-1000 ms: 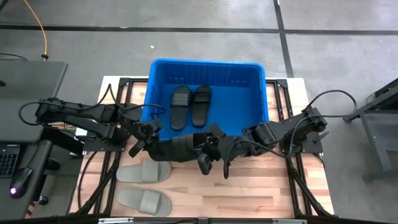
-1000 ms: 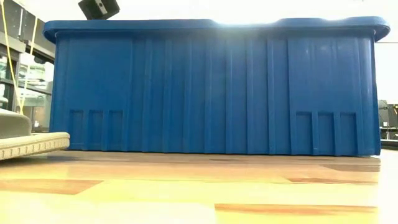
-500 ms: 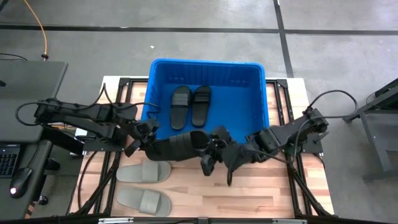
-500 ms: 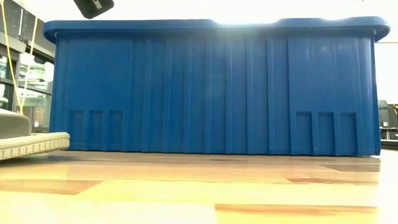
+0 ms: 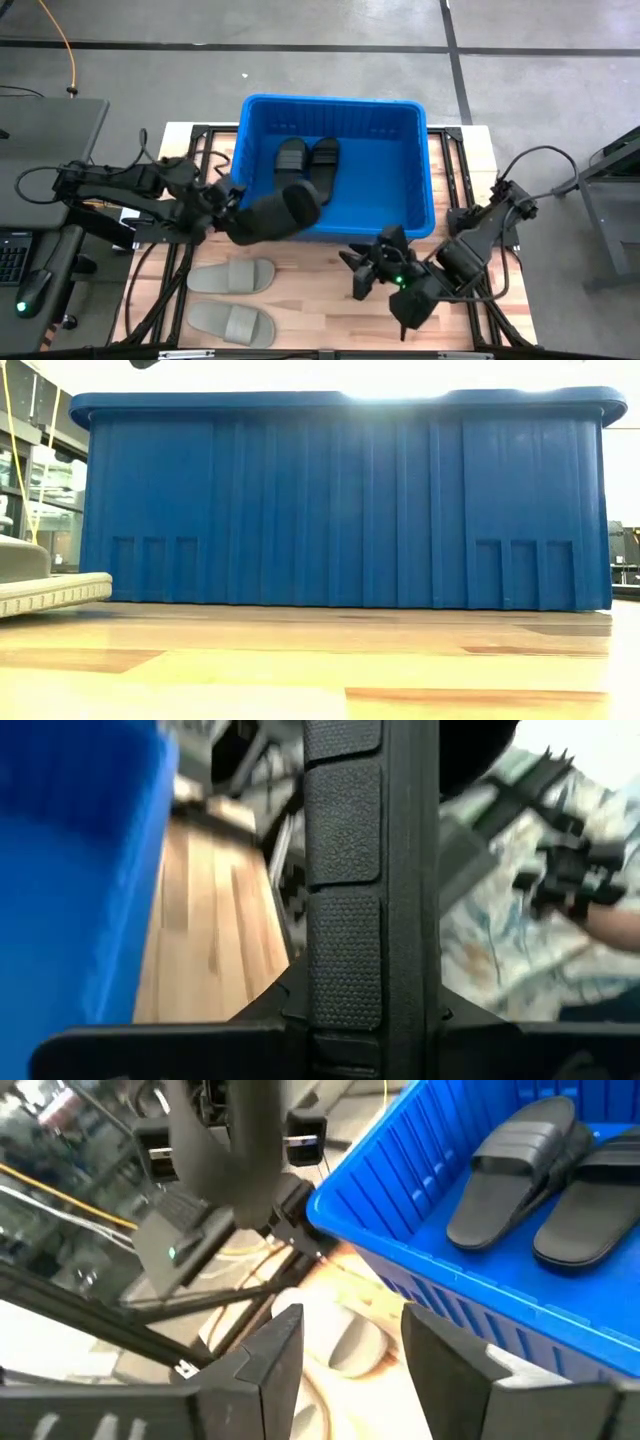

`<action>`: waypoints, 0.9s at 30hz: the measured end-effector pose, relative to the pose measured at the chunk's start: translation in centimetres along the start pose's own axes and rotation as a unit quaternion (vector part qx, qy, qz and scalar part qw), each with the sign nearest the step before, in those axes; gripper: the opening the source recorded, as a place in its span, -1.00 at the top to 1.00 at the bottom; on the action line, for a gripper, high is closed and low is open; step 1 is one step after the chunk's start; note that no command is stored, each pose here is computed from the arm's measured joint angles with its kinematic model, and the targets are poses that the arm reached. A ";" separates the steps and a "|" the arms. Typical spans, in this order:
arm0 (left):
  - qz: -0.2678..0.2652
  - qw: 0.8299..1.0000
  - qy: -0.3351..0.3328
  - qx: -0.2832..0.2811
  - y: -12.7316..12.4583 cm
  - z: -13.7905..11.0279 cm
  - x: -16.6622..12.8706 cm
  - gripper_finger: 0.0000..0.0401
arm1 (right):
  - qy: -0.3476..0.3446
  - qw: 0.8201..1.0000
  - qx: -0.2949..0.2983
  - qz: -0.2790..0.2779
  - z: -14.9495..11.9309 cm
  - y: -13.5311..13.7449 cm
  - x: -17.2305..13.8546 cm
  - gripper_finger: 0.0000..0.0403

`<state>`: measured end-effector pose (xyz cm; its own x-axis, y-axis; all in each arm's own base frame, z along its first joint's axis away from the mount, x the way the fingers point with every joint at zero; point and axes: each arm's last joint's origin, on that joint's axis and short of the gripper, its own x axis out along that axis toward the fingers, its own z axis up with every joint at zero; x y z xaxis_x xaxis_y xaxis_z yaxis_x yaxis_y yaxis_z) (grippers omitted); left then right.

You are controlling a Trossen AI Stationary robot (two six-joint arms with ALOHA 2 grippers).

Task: Pick and place slides into bin
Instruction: Put the black slide into the blue bin

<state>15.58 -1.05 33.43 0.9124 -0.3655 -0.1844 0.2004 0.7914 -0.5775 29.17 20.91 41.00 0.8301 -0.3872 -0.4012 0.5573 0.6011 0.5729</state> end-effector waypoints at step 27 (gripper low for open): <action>-0.019 0.983 -0.185 -0.006 -1.0 3.2 0.7 0.77 | -0.116 0.990 -0.075 0.041 0.0 3.6 8.8 0.11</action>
<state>17.15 -0.55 36.40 0.9723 -0.1894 0.1371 0.2338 0.7743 -0.5881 38.49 19.65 39.53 0.8645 -0.4719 -0.1732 0.4927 0.7272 0.4781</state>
